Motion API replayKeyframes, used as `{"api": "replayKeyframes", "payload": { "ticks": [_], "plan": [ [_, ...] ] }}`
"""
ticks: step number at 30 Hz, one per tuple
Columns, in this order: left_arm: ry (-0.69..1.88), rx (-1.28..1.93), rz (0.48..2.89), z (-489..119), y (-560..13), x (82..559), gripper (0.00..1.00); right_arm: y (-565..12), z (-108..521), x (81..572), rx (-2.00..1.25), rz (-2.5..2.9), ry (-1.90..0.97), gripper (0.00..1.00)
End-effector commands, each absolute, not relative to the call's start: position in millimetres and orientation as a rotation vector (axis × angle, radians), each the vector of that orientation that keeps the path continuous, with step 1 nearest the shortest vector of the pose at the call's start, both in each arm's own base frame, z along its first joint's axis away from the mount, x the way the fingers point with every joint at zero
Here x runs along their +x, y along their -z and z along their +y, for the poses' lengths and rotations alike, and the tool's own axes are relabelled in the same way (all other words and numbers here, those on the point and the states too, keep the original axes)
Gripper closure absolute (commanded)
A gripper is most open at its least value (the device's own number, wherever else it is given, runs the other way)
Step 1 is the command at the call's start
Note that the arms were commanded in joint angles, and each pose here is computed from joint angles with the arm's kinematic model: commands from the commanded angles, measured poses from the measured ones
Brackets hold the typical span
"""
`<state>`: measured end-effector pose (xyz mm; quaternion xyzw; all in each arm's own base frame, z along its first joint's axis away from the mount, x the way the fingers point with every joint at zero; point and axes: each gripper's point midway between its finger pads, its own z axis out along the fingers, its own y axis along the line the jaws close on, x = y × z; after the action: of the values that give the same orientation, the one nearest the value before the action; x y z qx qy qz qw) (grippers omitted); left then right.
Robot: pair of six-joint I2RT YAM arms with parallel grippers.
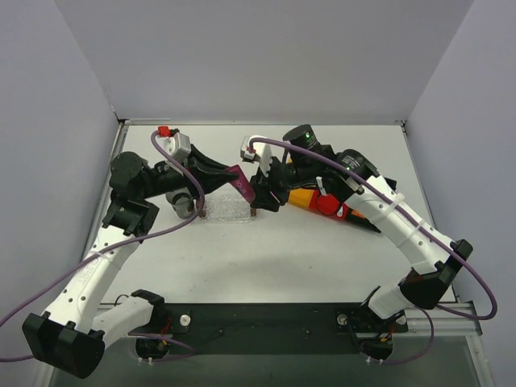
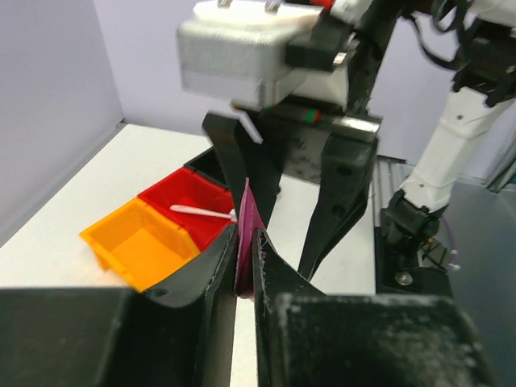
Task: Prepare toiletry sets of a toothbrush and toothpaste on the tray
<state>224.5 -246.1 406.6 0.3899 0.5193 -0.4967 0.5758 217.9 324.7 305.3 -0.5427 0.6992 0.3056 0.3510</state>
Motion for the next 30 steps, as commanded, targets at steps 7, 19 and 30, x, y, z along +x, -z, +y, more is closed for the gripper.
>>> {"api": "replayKeyframes", "payload": {
  "ticks": [7, 19, 30],
  "plan": [
    [0.894, 0.768, 1.292, -224.6, -372.5, 271.5, 1.00, -338.7, 290.6, 230.1, -1.261, 1.768, -0.709, 0.55],
    [0.722, 0.709, 1.332, -212.4, -321.5, 306.8, 1.00, -331.6, 242.3, 241.2, -1.149, 1.818, -0.587, 0.55],
    [0.653, 0.720, 1.363, -213.9, -297.9, 335.2, 1.00, -316.5, 219.2, 240.6, -1.120, 1.853, -0.514, 0.55]
  ]
}}
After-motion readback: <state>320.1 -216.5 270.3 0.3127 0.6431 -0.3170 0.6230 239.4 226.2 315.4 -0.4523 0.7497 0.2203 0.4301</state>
